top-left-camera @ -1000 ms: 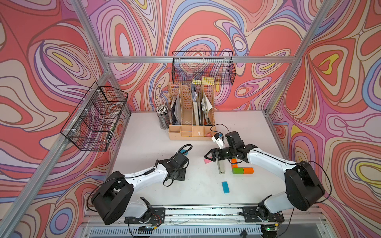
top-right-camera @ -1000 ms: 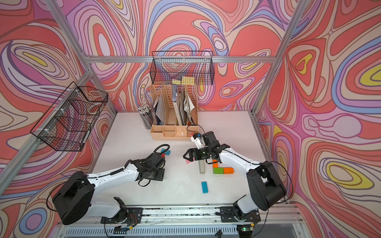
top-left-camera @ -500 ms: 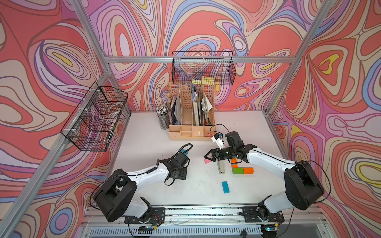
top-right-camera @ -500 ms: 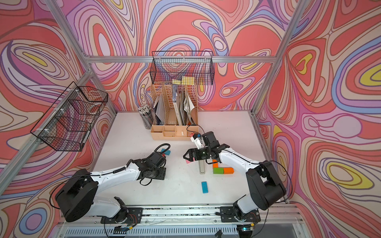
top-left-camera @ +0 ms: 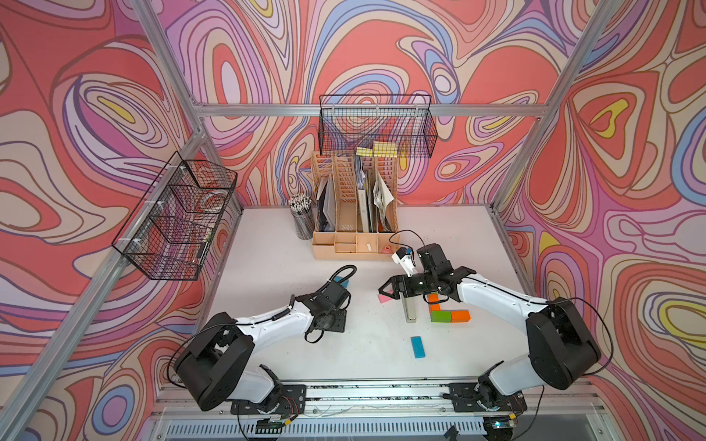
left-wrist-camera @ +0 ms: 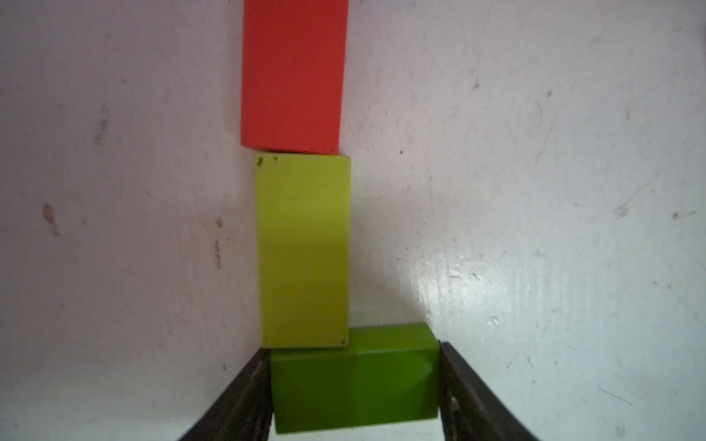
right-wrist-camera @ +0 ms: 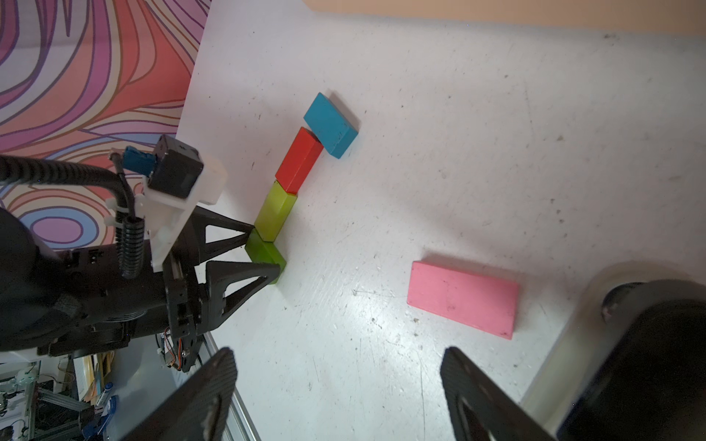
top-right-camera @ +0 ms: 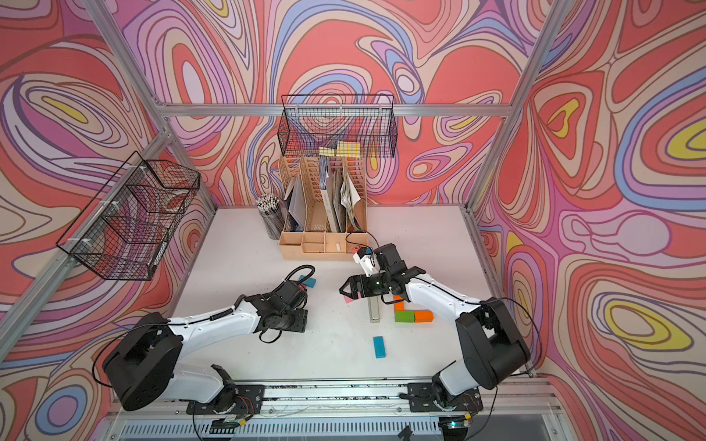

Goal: Assemble the letter c with building blocks
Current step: Assemble the building block at the center of the board.

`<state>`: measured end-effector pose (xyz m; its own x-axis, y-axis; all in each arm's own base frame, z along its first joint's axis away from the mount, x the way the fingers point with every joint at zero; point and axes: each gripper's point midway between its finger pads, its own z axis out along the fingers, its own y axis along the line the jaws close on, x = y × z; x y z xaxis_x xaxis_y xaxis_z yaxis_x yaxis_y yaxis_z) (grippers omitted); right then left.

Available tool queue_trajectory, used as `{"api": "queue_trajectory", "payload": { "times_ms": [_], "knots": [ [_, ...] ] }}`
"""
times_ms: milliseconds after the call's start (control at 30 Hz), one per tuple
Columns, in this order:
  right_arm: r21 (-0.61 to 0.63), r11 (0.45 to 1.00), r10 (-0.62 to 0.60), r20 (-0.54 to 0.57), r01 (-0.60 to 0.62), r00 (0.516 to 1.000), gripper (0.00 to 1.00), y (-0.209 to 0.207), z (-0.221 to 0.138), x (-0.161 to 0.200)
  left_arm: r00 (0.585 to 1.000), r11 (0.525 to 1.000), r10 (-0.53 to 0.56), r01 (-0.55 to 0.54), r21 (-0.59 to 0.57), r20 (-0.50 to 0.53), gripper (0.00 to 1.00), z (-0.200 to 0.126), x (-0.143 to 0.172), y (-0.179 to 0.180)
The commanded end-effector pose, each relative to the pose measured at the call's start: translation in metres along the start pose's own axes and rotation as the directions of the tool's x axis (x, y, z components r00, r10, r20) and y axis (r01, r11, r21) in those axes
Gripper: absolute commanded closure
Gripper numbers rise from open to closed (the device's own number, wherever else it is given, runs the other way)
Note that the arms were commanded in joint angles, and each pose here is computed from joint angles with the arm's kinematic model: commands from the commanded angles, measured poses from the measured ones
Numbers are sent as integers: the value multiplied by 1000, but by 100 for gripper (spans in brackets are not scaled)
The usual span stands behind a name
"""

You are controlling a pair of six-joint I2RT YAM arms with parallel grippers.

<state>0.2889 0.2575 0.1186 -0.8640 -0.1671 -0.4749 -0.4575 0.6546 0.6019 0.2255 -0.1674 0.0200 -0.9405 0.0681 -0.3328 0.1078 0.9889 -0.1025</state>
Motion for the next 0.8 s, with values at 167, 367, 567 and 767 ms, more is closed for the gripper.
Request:
{"api": "queue_trajectory", "payload": {
  "times_ms": [167,367,567,767],
  "knots": [
    [-4,1000,-7,-5,7,1000,10,0,2,2,1000,999,-7,6,-37,-19,31,0,2,8],
    [-3,1000,-8,-3,8,1000,9,0,2,2,1000,999,-10,10,-39,-9,23,-2,0,8],
    [-1,1000,-10,-4,10,1000,9,0,2,2,1000,1000,-11,11,-25,-14,22,-3,0,6],
    [-3,1000,-8,-5,8,1000,9,0,2,2,1000,1000,-17,17,-13,-3,25,-3,2,6]
  ]
}}
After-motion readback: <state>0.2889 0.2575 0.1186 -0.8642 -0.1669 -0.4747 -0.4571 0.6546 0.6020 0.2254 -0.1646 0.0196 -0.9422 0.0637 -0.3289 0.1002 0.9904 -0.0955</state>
